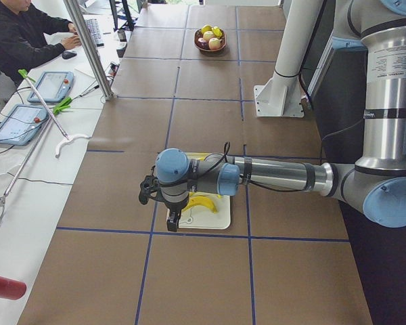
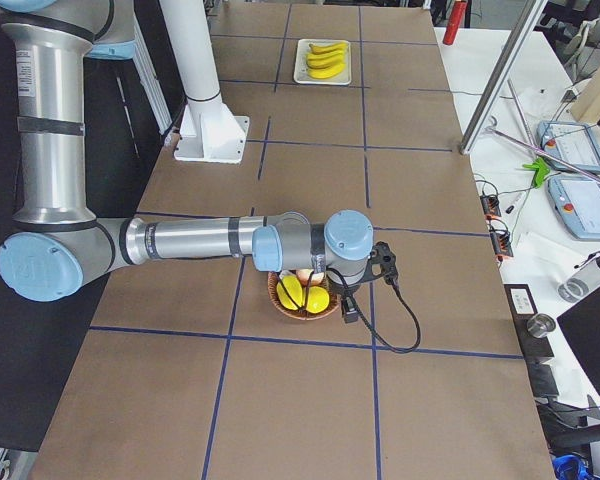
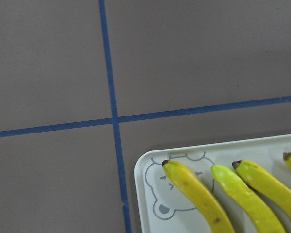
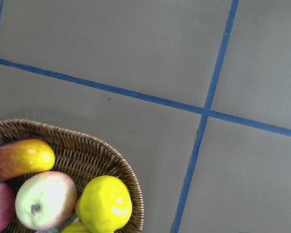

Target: Transfer all bananas from basket to plate

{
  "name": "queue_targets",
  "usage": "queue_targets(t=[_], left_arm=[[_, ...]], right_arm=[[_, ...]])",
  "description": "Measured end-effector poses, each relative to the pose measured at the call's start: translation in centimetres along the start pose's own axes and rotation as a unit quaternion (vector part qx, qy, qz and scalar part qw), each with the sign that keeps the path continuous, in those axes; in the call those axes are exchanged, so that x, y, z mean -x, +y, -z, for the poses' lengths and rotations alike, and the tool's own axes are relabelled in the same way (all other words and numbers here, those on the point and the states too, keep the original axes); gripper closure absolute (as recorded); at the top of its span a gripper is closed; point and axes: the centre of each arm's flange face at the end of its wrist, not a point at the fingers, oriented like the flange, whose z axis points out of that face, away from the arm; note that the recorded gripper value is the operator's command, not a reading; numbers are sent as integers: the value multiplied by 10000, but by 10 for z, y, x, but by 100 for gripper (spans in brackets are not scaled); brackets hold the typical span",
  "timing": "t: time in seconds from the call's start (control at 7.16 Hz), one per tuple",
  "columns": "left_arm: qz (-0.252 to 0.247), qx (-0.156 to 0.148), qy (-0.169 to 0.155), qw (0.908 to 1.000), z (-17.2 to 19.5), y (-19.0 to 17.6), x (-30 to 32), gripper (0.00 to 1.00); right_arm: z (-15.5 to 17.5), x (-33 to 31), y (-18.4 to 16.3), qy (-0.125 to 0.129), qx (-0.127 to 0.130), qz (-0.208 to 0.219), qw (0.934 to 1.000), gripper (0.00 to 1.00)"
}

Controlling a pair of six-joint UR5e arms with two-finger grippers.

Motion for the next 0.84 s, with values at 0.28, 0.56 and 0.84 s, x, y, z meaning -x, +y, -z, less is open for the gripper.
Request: queue_targets(t=[0.28,0.56,0.84], left_arm=[[302,127,23,9995,-12,5,16,0],[433,143,42,9990,-15,6,19,0],[456,149,59,9988,-15,6,19,0]], right_arm=[[-13,-42,17,300,205,-387,9986,0],[-21,-79,41,322,310,-819,9956,0],[-18,-85,46,296,268,-954,9946,0]])
